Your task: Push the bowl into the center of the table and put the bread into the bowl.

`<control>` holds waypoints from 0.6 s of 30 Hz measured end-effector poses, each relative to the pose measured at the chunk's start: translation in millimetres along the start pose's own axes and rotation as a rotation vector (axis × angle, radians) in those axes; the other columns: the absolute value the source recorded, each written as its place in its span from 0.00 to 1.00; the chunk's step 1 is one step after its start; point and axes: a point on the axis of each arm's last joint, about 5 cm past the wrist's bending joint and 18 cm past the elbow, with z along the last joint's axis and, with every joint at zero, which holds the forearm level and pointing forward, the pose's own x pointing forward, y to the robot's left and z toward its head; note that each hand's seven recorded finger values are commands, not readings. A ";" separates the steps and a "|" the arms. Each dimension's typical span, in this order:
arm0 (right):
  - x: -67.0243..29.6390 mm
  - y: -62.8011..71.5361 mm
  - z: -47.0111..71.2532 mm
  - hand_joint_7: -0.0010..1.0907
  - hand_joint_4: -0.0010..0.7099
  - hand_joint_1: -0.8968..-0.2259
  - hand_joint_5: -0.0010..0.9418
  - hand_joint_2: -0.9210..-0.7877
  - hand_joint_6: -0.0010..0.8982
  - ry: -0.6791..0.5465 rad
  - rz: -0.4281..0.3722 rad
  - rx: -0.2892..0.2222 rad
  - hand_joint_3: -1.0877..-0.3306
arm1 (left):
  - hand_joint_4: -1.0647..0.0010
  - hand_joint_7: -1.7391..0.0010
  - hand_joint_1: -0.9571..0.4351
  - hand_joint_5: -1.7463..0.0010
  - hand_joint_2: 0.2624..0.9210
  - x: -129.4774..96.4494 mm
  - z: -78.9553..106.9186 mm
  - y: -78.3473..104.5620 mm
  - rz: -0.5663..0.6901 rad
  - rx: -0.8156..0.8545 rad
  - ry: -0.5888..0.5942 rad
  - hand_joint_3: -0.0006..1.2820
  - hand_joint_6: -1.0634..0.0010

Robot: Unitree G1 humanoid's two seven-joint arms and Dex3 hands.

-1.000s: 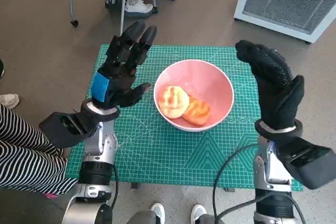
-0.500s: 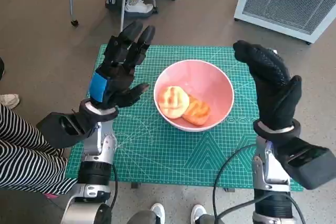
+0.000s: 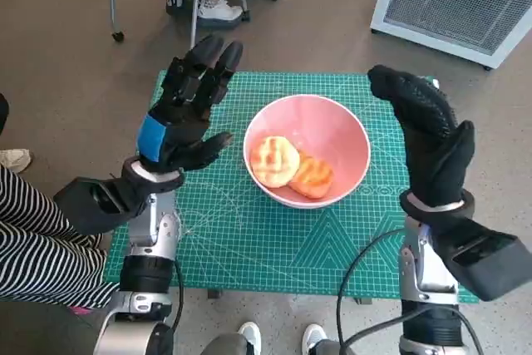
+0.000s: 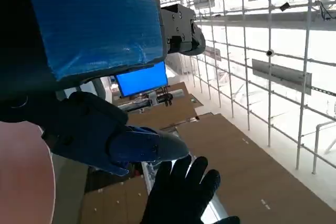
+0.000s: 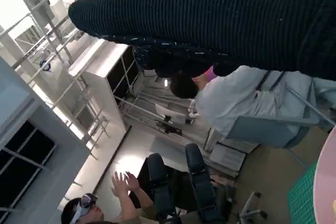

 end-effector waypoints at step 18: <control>-0.2 5.1 -1.9 0.37 0.20 0.36 0.00 0.00 0.09 -0.003 -0.008 0.017 0.54 | 0.88 0.78 0.29 1.00 1.00 -4.5 3.4 3.6 0.027 -0.040 0.007 0.22 0.99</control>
